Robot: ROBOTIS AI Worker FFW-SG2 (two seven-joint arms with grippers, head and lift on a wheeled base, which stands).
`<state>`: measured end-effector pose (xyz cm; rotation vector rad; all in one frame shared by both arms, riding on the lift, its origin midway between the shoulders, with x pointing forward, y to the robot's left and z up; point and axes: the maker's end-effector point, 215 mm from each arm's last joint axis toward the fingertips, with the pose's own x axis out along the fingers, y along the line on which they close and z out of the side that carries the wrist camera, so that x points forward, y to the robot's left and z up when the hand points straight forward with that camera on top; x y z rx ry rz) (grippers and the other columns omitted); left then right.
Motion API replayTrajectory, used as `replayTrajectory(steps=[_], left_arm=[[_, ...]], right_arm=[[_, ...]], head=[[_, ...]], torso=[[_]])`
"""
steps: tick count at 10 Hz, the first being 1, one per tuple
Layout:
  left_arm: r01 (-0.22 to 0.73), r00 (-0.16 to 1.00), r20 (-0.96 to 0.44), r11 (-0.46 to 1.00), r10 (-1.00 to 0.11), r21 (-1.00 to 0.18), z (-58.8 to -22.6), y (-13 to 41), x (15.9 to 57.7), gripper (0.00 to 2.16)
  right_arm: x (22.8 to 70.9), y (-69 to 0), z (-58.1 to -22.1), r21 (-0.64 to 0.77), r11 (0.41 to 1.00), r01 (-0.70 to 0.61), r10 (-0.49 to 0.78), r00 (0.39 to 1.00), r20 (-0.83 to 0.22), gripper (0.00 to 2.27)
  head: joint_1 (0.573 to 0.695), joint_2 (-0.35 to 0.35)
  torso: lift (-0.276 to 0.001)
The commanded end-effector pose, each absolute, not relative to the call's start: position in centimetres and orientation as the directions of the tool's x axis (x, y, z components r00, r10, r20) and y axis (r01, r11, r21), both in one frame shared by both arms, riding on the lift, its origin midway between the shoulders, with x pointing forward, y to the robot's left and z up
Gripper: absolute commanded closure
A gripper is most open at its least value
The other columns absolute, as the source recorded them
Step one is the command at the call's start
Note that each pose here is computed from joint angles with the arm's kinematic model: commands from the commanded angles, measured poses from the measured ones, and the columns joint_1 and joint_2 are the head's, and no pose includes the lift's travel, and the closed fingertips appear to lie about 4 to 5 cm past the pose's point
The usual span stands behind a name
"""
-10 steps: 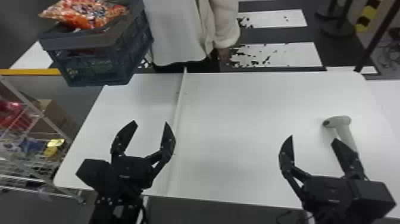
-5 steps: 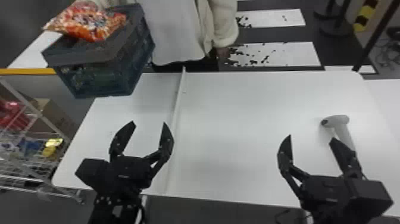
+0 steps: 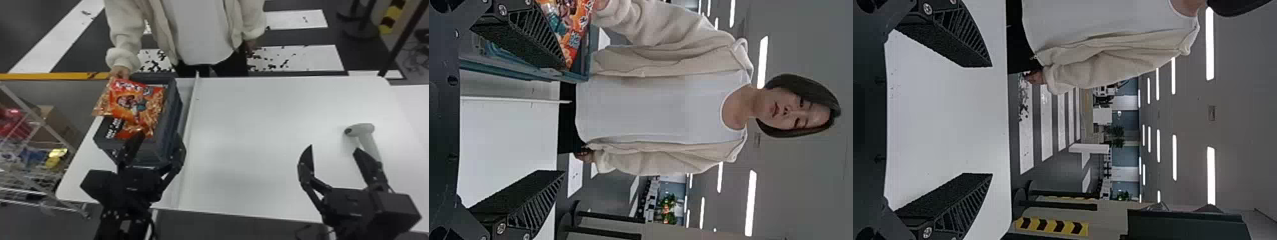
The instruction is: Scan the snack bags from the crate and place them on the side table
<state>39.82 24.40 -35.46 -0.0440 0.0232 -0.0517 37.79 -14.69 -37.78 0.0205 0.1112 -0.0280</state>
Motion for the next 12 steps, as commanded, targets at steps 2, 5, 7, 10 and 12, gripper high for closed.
replayTrajectory(steps=[2, 5, 7, 10, 12], left_arm=[[0.02, 1.0, -0.013, 0.999, -0.02, -0.034, -34.9, 25.7, 39.9, 0.12], [-0.044, 0.999, 0.001, 0.999, 0.044, -0.004, -32.3, 29.8, 41.1, 0.14], [-0.123, 0.99, -0.081, 0.991, 0.118, -0.056, -33.0, 34.0, 42.6, 0.14], [-0.185, 0.964, -0.217, 0.972, 0.152, -0.142, -35.3, 38.1, 44.8, 0.14], [-0.217, 0.942, -0.303, 0.949, 0.143, -0.227, -37.7, 39.6, 45.5, 0.14]], right_arm=[[37.8, -14.7, -37.9, 0.019, 0.999, 0.029, -0.027, 0.993, -0.113, 0.1], [37.7, -14.6, -38.1, 0.015, 1.0, 0.026, -0.024, 0.992, -0.122, 0.1], [37.6, -14.5, -38.5, 0.009, 1.0, 0.02, -0.019, 0.991, -0.133, 0.1], [37.5, -14.2, -38.6, 0.009, 1.0, 0.014, -0.012, 0.991, -0.137, 0.1], [37.4, -13.6, -38.6, 0.015, 1.0, 0.005, -0.002, 0.99, -0.141, 0.1]], head=[[0.695, 0.147], [0.695, 0.177], [0.695, 0.228], [0.695, 0.288], [0.695, 0.313]], torso=[[-0.05], [-0.05], [-0.05], [-0.05], [-0.05]])
